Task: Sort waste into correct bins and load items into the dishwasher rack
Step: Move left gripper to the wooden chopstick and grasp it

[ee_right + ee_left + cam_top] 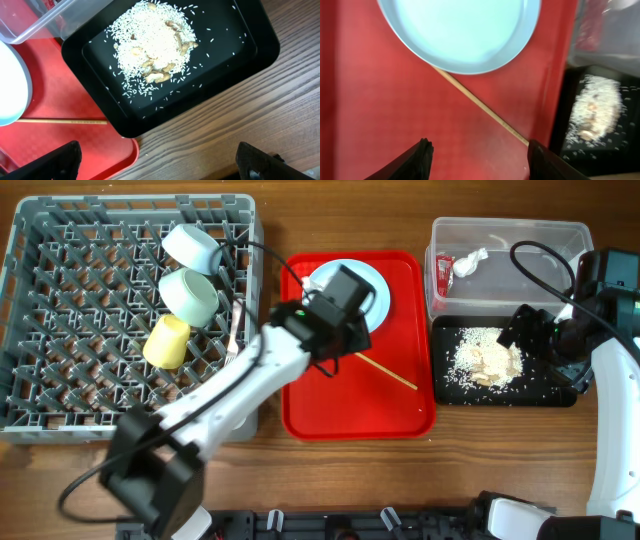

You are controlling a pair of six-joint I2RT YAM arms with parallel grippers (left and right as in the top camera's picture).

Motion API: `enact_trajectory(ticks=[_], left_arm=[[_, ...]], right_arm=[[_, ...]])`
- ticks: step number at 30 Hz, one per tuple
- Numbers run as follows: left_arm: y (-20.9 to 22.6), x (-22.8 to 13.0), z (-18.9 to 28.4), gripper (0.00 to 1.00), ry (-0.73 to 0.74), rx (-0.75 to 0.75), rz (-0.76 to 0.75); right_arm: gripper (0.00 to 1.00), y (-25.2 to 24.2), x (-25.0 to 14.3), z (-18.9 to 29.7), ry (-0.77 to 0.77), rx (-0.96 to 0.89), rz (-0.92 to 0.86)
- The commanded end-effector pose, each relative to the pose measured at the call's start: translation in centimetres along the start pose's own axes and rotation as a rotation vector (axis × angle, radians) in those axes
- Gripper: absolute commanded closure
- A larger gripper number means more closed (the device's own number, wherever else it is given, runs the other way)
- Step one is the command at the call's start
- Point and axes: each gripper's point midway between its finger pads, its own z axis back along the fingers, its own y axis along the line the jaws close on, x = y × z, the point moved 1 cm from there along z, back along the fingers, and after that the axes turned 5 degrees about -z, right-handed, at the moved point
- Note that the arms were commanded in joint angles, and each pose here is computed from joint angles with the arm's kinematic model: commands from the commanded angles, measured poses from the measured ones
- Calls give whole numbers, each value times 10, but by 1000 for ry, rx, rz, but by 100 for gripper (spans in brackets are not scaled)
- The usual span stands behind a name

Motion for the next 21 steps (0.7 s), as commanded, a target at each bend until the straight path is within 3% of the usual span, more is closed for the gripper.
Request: enact_trajectory(ticks=[1,11,21], left_arm=[[-4,-13,-34,38,29,46,47],[6,-32,-91,37,58,140,7],[9,-27,-83,35,53,193,28]], right_arm=[[0,-3,3,1,-14,-12,0],[0,-2,3,1,-18,-11,0],[0,-2,3,1,-18,-10,-1]])
